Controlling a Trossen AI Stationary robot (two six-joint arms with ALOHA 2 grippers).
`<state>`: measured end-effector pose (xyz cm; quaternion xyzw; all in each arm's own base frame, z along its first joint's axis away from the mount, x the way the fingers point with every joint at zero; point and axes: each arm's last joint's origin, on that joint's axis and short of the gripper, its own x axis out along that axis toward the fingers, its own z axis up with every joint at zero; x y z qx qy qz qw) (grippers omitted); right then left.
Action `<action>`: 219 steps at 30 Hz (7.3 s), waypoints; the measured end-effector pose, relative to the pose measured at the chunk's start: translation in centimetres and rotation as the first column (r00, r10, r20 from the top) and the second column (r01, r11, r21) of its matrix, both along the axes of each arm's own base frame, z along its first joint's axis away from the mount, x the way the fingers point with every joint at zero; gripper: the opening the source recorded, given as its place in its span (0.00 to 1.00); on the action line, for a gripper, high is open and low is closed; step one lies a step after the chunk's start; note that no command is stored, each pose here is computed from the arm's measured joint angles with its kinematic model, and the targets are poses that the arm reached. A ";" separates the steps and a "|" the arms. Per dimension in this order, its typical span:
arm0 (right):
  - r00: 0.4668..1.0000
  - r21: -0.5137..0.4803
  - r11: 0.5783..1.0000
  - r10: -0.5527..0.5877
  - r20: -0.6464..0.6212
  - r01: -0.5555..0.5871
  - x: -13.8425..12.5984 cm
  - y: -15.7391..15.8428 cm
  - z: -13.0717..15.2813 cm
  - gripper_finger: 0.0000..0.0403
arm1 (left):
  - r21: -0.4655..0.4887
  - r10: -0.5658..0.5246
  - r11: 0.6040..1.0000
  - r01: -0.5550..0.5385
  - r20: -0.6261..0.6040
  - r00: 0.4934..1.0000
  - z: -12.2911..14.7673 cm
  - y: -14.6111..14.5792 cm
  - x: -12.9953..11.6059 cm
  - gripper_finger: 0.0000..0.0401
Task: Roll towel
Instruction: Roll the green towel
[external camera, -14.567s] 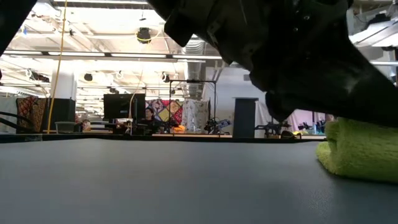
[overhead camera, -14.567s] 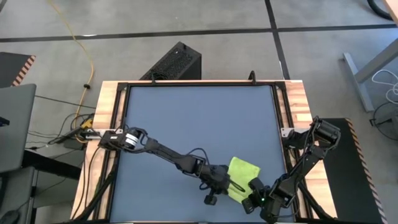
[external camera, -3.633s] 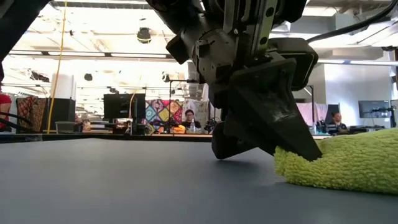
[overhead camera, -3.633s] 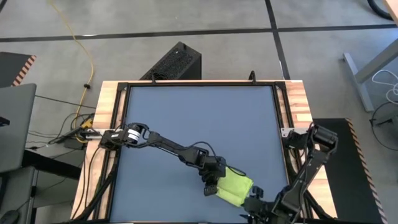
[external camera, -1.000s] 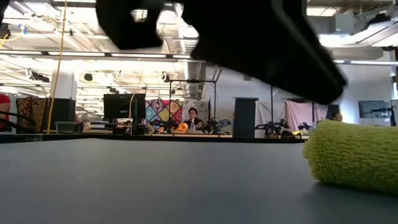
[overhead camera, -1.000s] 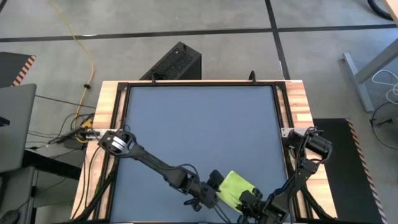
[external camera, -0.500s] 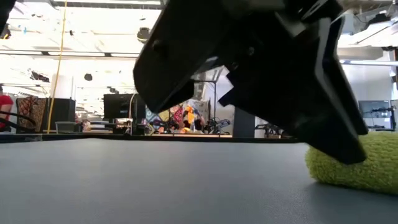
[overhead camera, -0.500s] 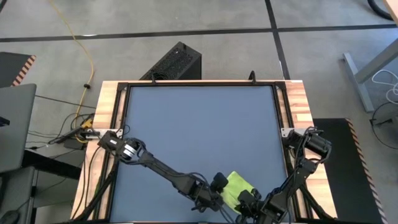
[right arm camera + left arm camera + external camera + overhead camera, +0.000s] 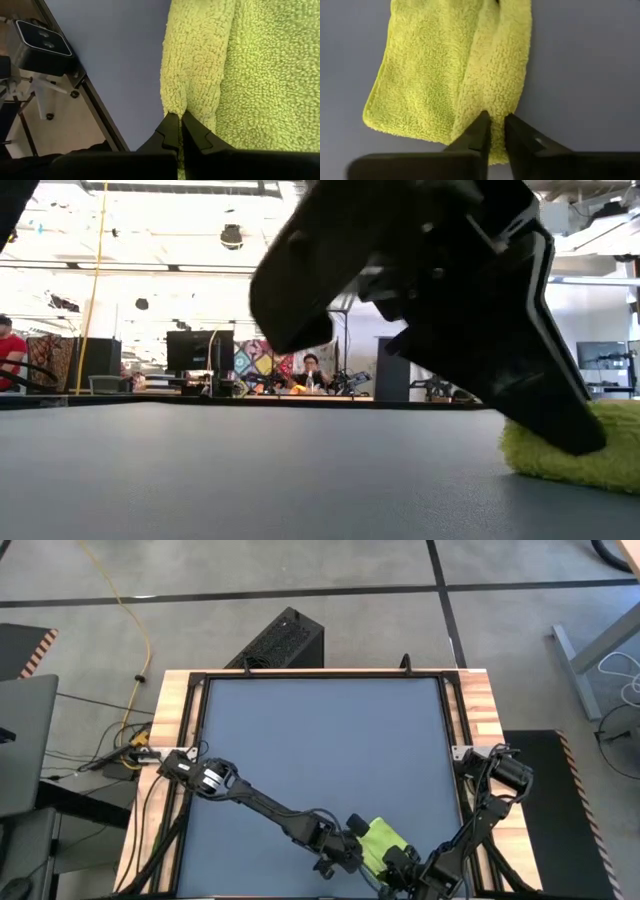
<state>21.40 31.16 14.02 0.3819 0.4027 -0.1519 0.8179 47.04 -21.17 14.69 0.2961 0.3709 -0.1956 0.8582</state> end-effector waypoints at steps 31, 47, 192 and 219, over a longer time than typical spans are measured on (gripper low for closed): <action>0.996 0.179 0.981 -0.068 -0.064 0.078 1.4 -0.2 0.2 0.13 | -0.561 -0.042 0.753 -0.343 -0.562 0.826 -1.3 4.2 0.5 0.00; 0.996 0.178 0.983 -0.037 -0.080 0.051 1.7 -0.6 0.7 0.26 | -0.595 -0.058 0.678 -0.432 -0.628 0.776 -2.9 5.9 1.3 0.00; 0.970 0.029 0.979 0.206 -0.127 -0.204 1.1 0.7 0.7 0.10 | -0.061 -0.026 0.998 0.021 -0.093 0.995 0.3 -0.2 0.0 0.29; 0.976 0.114 0.992 0.081 -0.204 -0.058 0.8 -0.1 1.6 0.10 | -0.539 -0.001 0.769 -0.344 -0.540 0.842 -1.4 6.4 1.6 0.00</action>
